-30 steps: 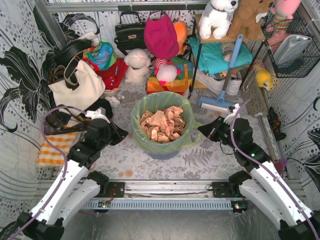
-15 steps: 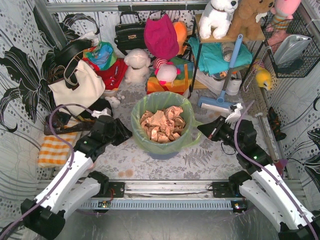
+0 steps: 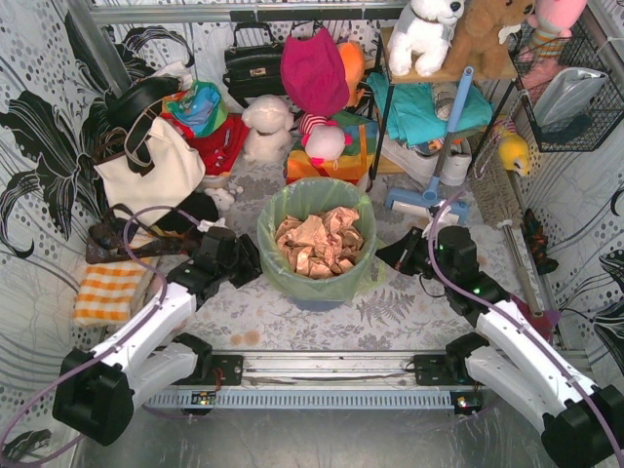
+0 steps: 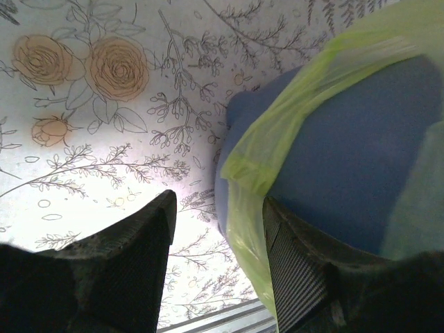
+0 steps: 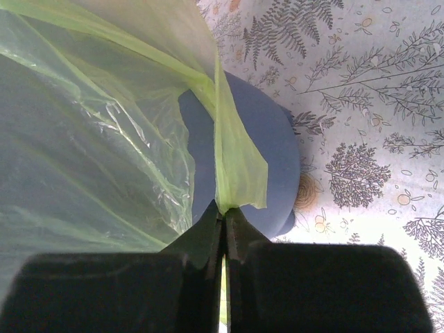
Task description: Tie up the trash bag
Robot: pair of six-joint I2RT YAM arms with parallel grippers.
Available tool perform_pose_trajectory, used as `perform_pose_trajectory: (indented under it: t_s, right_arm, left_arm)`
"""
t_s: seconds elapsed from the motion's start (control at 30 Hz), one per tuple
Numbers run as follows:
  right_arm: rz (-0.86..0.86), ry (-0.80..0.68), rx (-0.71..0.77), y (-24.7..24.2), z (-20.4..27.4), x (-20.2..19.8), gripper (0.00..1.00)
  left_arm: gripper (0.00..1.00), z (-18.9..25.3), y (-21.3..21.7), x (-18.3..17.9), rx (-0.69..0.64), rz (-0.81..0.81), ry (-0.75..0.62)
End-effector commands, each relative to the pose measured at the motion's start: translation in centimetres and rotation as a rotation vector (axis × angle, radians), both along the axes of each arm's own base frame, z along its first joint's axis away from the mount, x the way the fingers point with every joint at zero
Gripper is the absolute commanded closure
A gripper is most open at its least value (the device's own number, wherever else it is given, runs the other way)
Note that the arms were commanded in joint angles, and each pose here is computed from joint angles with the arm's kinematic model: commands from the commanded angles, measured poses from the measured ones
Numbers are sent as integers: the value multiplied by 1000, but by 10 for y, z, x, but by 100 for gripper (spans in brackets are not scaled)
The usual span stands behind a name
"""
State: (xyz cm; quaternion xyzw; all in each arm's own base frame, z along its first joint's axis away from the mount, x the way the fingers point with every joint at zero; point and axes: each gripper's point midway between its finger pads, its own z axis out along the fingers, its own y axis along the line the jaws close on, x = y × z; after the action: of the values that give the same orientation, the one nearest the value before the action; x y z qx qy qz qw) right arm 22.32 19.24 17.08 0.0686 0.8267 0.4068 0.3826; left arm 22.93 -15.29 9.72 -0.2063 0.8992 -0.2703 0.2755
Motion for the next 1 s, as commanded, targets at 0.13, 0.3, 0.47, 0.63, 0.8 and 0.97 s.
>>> perform_pose_trajectory:
  t_s: [0.13, 0.3, 0.47, 0.63, 0.8, 0.97]
  right_arm:
    - [31, -64, 10, 7, 13, 7, 100]
    - [39, -47, 2, 9, 8, 8, 100]
    - [42, -40, -4, 9, 3, 8, 100]
    - [46, -43, -6, 11, 2, 10, 100]
    - [44, -48, -8, 12, 2, 14, 100]
    - [47, -52, -3, 14, 4, 17, 100]
  left_arm:
    - [41, -11, -23, 7, -103, -72, -38]
    - [44, -22, -25, 7, -120, -73, -29]
    - [46, -27, -26, 11, -128, -65, -42]
    - [68, -27, -30, 16, -141, -76, -48]
    - [86, -32, -19, 12, -84, -45, -10]
    - [96, -8, 7, 10, 0, 59, -56]
